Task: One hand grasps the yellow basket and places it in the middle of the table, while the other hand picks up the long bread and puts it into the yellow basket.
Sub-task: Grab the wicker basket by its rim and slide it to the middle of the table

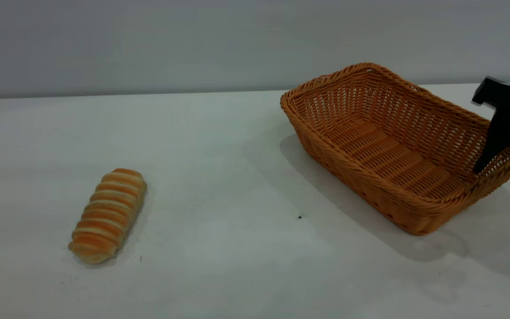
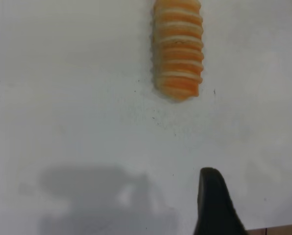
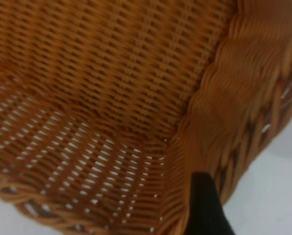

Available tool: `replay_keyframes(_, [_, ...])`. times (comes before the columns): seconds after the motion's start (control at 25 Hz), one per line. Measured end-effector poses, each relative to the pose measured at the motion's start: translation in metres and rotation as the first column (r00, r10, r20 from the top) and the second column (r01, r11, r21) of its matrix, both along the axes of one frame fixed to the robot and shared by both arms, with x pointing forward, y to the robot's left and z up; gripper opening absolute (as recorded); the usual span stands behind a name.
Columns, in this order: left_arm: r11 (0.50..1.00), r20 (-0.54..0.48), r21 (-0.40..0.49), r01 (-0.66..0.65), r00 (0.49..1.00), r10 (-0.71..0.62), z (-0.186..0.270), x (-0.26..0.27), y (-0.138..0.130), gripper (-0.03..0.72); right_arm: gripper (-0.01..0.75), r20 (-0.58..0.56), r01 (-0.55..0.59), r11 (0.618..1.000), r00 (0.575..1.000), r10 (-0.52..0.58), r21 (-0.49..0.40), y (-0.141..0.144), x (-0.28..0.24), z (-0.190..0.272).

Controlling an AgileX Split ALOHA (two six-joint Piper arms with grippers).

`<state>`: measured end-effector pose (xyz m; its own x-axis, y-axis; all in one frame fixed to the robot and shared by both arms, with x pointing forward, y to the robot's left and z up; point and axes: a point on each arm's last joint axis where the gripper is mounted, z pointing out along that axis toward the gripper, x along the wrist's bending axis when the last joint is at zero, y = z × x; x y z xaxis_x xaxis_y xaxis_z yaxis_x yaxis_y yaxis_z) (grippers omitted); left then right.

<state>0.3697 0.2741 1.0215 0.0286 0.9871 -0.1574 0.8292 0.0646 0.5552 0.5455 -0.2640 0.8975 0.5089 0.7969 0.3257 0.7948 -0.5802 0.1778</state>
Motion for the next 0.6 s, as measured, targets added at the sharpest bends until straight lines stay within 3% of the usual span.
replay_keyframes(0.6, [1.000,0.050,-0.009,-0.005,0.999,0.005,0.003,0.004,0.000,0.467,0.515,0.007,-0.038,0.998,0.999,0.038,0.057,0.008,0.029,-0.040])
